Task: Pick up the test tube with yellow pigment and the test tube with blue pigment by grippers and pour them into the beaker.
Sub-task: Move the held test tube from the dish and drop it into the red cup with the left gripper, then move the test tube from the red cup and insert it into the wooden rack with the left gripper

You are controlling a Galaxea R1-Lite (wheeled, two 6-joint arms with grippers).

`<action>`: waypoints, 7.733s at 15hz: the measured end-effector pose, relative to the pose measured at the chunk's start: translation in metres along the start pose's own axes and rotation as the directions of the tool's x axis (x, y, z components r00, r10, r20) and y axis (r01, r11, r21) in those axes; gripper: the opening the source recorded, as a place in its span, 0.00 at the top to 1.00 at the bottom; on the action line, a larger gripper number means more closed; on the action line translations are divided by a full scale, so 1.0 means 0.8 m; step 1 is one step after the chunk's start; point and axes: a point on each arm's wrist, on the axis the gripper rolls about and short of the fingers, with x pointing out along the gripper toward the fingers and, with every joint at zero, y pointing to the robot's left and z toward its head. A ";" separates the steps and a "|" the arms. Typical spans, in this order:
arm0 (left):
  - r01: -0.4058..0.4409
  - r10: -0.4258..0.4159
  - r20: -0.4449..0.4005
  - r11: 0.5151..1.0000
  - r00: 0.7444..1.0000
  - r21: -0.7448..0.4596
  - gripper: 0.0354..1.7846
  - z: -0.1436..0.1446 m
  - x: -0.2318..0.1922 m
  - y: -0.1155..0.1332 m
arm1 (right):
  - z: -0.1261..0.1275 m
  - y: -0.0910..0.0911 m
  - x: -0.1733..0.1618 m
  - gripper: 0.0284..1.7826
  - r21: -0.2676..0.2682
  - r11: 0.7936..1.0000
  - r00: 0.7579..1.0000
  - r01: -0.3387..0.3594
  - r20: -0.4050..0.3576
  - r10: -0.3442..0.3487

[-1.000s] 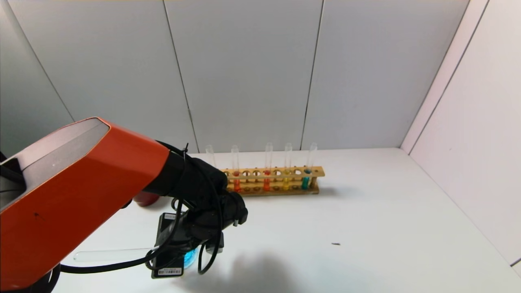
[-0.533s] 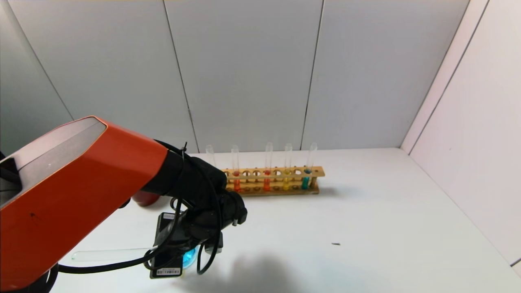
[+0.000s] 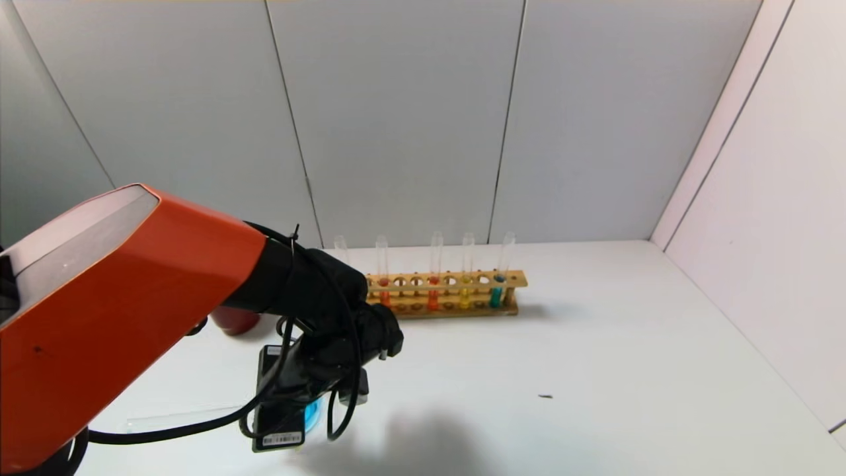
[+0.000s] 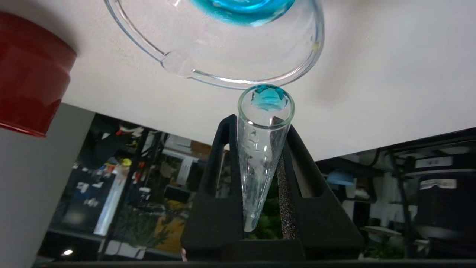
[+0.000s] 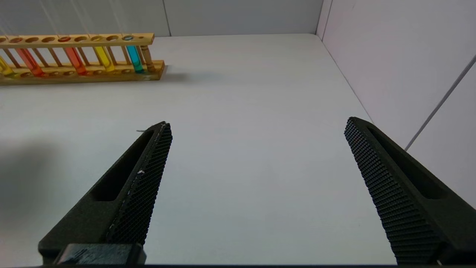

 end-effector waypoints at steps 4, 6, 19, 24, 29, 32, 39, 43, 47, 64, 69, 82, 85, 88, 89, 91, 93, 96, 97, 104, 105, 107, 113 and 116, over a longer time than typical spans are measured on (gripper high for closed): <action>0.040 -0.025 0.074 0.976 0.997 -0.214 0.84 0.005 -0.002 0.004 | 0.000 0.000 0.000 0.05 0.000 1.000 1.000 0.000 0.000 0.000; 0.072 -0.033 0.124 0.945 0.992 -0.320 0.84 -0.001 -0.005 0.005 | 0.000 0.000 0.000 0.05 0.000 1.000 1.000 0.000 0.000 0.000; 0.133 0.267 0.437 0.708 0.859 -0.694 0.84 -0.130 -0.067 0.038 | 0.000 0.000 0.000 0.05 0.000 1.000 1.000 0.000 0.000 0.000; 0.193 0.445 0.466 0.532 0.764 -0.825 0.84 -0.172 -0.072 0.066 | 0.000 0.000 0.000 0.05 0.000 1.000 1.000 0.000 0.000 0.000; 0.222 0.588 0.412 0.369 0.696 -0.902 0.84 -0.204 -0.072 0.102 | 0.000 0.000 0.000 0.05 0.000 1.000 1.000 0.000 0.000 0.000; 0.241 0.652 0.382 0.299 0.655 -0.923 0.84 -0.204 -0.063 0.127 | 0.000 0.000 0.000 0.05 0.000 1.000 1.000 0.000 0.000 0.000; 0.273 0.718 0.327 0.195 0.614 -0.942 0.84 -0.188 -0.022 0.196 | 0.000 0.000 0.000 0.05 0.000 1.000 1.000 0.000 0.000 0.000; 0.276 0.748 0.292 0.151 0.595 -0.949 0.84 -0.171 0.003 0.236 | 0.000 0.000 0.000 0.05 0.000 1.000 1.000 0.000 0.000 0.000; 0.273 0.747 0.285 0.144 0.600 -0.951 0.84 -0.148 0.027 0.253 | 0.000 0.000 0.000 0.05 0.000 1.000 1.000 0.000 0.000 0.000; 0.271 0.733 0.295 0.155 0.613 -0.950 0.56 -0.130 0.061 0.228 | 0.000 0.000 0.000 0.05 0.000 1.000 1.000 0.000 0.000 0.000; 0.279 0.739 0.305 0.164 0.600 -0.946 0.12 -0.137 0.047 0.215 | 0.000 0.000 0.000 0.05 0.000 1.000 1.000 0.000 0.000 0.000; 0.473 0.835 0.367 0.150 0.410 -0.868 0.02 -0.110 -0.017 0.099 | 0.000 0.000 0.000 0.05 0.000 1.000 1.000 0.000 0.000 0.000; 0.505 0.816 0.403 0.161 0.414 -0.848 0.02 -0.101 -0.014 0.083 | 0.000 0.000 0.000 0.05 0.000 1.000 1.000 0.000 0.000 0.000; 0.528 0.794 0.451 0.197 0.409 -0.826 0.02 -0.084 -0.017 0.068 | 0.000 0.000 0.000 0.05 0.000 1.000 1.000 0.000 0.000 0.000; 0.535 0.785 0.470 0.215 0.404 -0.817 0.02 -0.078 -0.019 0.061 | 0.000 0.000 0.000 0.05 0.000 1.000 1.000 0.000 0.000 0.000; 0.538 0.772 0.493 0.237 0.401 -0.809 0.02 -0.065 -0.021 0.053 | 0.000 0.000 0.000 0.05 0.000 1.000 1.000 0.000 0.000 0.000; 0.532 0.764 0.506 0.255 0.401 -0.807 0.02 -0.051 -0.020 0.047 | 0.000 0.000 0.000 0.05 0.000 1.000 1.000 0.000 0.000 0.000; 0.540 0.789 0.491 0.249 0.368 -0.804 0.02 -0.034 -0.023 0.053 | 0.000 0.000 0.000 0.05 0.000 1.000 1.000 0.000 0.000 0.000; 0.539 0.792 0.490 0.250 0.365 -0.804 0.02 -0.030 -0.024 0.056 | 0.000 0.000 0.000 0.05 0.000 1.000 1.000 0.000 0.000 0.000; 0.535 0.804 0.479 0.247 0.352 -0.808 0.02 -0.007 -0.023 0.082 | 0.000 0.000 0.000 0.05 0.000 1.000 1.000 0.000 0.000 0.000; 0.534 0.805 0.478 0.247 0.351 -0.808 0.02 -0.004 -0.023 0.085 | 0.000 0.000 0.000 0.05 0.000 1.000 1.000 0.000 0.000 0.000; 0.533 0.808 0.475 0.245 0.349 -0.810 0.02 0.002 -0.022 0.090 | 0.000 0.000 0.000 0.05 0.000 1.000 1.000 0.000 0.000 0.000; 0.531 0.809 0.481 0.259 0.338 -0.807 0.02 0.012 -0.013 0.110 | 0.000 0.000 0.000 0.05 0.000 1.000 1.000 0.000 0.000 0.000; 0.534 0.810 0.485 0.263 0.331 -0.804 0.02 0.017 -0.011 0.117 | 0.000 0.000 0.000 0.05 0.000 1.000 1.000 0.000 0.000 0.000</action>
